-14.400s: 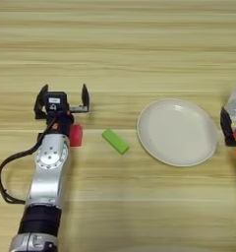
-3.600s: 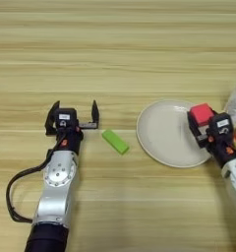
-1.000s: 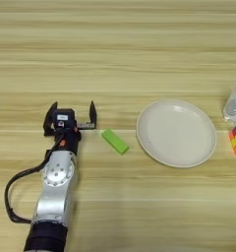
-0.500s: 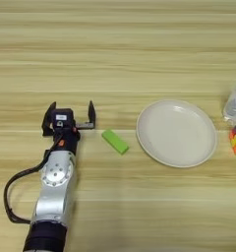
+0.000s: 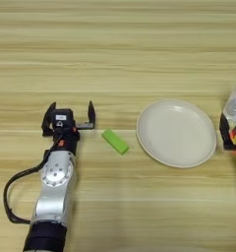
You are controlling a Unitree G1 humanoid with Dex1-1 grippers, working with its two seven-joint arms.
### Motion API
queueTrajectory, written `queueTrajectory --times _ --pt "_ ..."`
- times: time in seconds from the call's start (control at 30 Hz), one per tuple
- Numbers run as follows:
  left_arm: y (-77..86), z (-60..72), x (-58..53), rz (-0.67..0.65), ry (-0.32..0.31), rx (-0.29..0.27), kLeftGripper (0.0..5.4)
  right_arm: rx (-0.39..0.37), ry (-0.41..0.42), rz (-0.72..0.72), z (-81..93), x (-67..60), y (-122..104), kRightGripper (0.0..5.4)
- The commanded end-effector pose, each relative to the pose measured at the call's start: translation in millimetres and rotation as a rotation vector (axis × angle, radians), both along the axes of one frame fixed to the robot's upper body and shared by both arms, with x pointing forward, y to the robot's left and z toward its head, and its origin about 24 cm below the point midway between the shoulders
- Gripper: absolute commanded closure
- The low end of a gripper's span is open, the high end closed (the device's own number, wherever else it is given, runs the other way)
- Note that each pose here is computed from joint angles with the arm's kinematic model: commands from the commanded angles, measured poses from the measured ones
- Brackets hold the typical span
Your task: Move the objects on the table
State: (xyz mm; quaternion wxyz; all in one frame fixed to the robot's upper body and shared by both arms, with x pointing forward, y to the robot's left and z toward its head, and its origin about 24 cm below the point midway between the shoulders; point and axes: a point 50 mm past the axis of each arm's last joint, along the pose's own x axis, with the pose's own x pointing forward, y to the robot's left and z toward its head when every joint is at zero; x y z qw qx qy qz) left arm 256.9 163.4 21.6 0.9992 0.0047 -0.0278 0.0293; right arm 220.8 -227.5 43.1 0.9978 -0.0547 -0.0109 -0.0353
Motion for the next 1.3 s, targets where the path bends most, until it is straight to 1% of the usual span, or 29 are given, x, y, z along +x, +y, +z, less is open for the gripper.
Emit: queueTrajectory --times 0.03,0.33,0.53,0.7,0.9,1.1,1.3 --pt "1.4 1.7 1.2 -0.004 -0.007 0.007 0.00 -0.011 0.010 -0.023 -0.3 -3.4 -7 0.02" --pt "1.5 1.7 1.6 -0.006 -0.006 0.007 0.00 -0.020 0.029 -0.051 -4.8 -4.7 -14 0.02" --pt "0.8 1.9 2.3 -0.010 -0.007 0.006 0.00 -0.003 0.075 -0.050 -17.5 -3.1 -16 0.02" --pt "0.5 2.2 3.0 -0.011 -0.007 0.007 0.00 0.003 0.096 -0.054 -24.5 -0.5 -17 0.02" --pt "0.4 2.4 3.8 -0.013 -0.008 0.008 0.00 0.008 0.105 -0.078 -28.6 -0.1 -22 0.02" --pt "0.0 2.1 4.0 -0.015 -0.007 0.008 0.00 0.014 0.100 -0.075 -28.7 0.7 -22 0.02" --pt "-0.2 1.7 3.6 -0.013 -0.006 0.007 0.00 0.016 0.101 -0.068 -29.3 0.7 -21 0.64"
